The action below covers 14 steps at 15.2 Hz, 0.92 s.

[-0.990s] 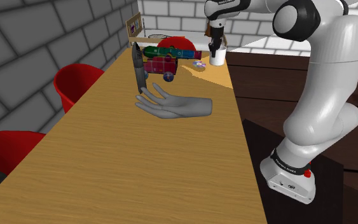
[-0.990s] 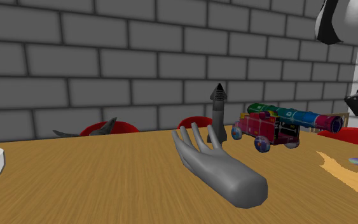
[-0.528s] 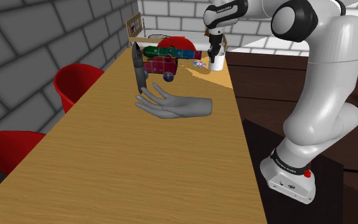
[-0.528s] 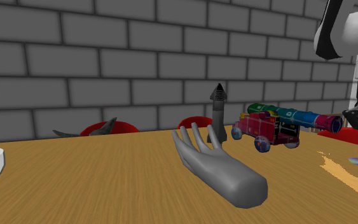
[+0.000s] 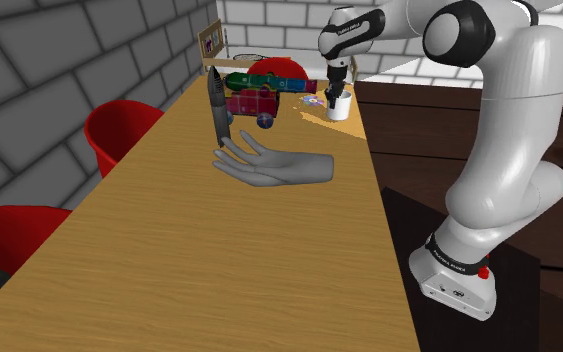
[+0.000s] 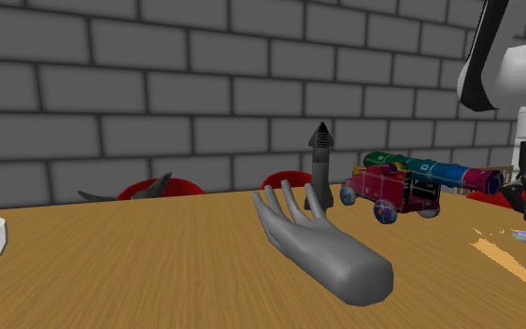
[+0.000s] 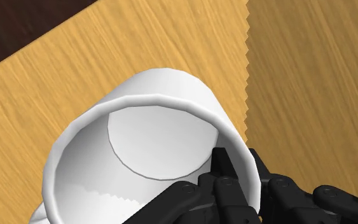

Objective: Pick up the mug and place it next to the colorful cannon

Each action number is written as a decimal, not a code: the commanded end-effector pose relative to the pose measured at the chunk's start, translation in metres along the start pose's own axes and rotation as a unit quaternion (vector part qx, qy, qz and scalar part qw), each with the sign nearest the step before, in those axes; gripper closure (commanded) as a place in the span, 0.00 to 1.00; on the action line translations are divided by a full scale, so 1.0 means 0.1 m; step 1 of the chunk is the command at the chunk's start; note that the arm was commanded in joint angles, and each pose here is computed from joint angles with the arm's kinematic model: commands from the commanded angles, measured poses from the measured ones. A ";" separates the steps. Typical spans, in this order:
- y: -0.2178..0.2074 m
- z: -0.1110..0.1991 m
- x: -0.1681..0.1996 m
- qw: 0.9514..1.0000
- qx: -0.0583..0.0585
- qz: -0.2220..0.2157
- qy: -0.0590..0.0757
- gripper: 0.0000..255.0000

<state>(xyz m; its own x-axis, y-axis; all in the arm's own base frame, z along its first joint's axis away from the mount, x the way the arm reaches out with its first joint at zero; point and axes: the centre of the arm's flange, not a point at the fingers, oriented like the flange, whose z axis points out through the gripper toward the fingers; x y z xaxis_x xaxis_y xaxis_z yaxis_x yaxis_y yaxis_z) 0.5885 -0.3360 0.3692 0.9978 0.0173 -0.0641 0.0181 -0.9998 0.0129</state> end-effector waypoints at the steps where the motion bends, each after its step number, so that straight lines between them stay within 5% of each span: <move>1: 0.02 0.11 0.01 1.000 0.000 0.000 0.000 1.00; 9: 0.02 0.11 0.01 1.000 0.000 0.000 0.000 1.00; 10: 0.02 0.11 0.01 1.000 0.000 0.000 0.000 0.00; 14: 0.02 0.11 0.01 1.000 0.000 0.000 0.000 0.00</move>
<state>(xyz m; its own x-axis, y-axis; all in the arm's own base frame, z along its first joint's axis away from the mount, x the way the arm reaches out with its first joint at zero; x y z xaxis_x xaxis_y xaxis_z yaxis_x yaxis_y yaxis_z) 0.5887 -0.3376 0.3584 0.9978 0.0173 -0.0633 0.0182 -0.9997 0.0133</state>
